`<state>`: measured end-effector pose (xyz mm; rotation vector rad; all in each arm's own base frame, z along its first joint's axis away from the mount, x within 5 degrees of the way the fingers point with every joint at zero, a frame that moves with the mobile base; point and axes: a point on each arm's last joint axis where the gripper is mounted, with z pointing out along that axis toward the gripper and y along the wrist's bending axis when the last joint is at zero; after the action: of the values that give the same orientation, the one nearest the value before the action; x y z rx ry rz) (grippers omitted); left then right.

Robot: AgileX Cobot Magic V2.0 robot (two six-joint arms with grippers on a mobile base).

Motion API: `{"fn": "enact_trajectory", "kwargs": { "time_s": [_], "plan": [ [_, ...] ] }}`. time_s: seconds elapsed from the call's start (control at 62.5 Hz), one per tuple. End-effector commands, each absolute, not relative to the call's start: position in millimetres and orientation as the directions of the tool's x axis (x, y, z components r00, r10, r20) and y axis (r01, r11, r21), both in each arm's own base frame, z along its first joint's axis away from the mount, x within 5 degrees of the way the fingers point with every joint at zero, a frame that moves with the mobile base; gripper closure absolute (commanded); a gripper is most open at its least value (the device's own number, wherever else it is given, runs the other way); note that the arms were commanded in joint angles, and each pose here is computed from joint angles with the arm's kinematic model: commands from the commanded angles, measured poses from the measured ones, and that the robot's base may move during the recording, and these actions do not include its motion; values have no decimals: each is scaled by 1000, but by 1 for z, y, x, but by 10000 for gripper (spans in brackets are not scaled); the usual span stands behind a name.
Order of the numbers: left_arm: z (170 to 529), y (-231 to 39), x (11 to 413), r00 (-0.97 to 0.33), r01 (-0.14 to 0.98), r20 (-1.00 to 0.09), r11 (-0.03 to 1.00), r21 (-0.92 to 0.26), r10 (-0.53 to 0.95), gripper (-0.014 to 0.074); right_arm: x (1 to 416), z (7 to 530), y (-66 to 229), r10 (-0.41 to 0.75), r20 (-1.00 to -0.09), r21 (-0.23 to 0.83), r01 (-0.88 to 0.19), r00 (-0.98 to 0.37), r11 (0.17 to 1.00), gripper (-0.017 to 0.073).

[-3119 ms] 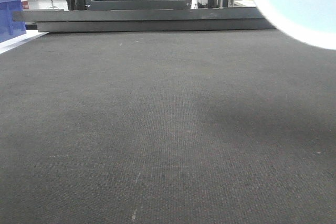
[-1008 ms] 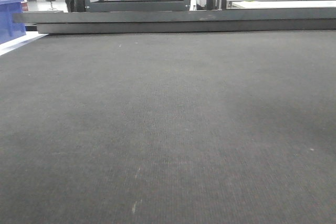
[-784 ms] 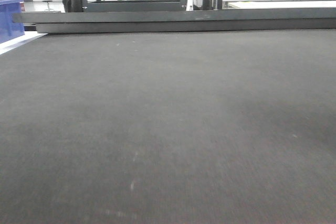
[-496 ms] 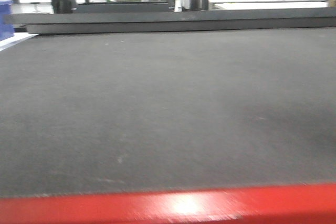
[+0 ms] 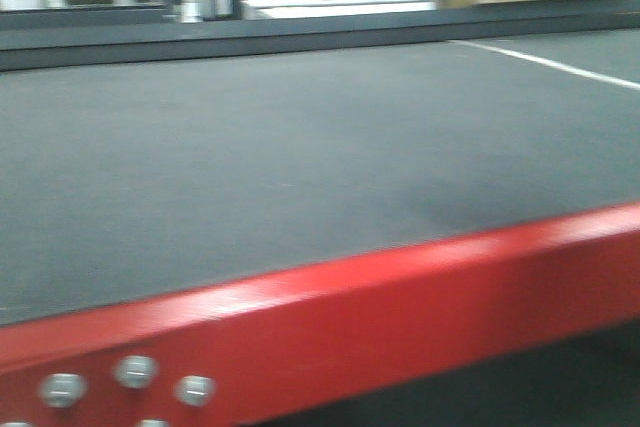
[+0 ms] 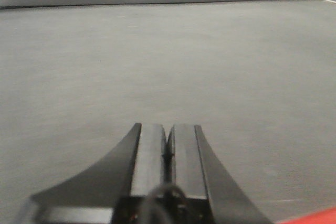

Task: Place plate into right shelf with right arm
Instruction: 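Drive the base away from the table holding the plate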

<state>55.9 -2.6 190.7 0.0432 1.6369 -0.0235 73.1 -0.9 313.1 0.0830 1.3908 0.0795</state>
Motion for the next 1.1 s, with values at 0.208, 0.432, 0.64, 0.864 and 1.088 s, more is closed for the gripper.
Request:
{"fn": "enact_trajectory", "kwargs": {
  "time_s": [0.208,0.432,0.64,0.864,1.088],
  "plan": [
    [196,-3,56,11,43,-1000,999,10,9,640,70,331,-2,103,-952,106,-8,287,994,505],
    [196,-3,56,11,43,-1000,999,10,9,640,70,331,-2,103,-952,106,-8,287,994,505],
    [196,-3,56,11,43,-1000,999,10,9,640,70,331,-2,103,-952,106,-8,287,994,505],
    [196,-3,56,11,43,-1000,999,10,9,640,70,331,-2,103,-952,106,-8,287,994,505],
    [196,-3,56,11,43,-1000,999,10,9,640,70,331,-2,103,-952,106,-8,287,994,505]
  ]
}}
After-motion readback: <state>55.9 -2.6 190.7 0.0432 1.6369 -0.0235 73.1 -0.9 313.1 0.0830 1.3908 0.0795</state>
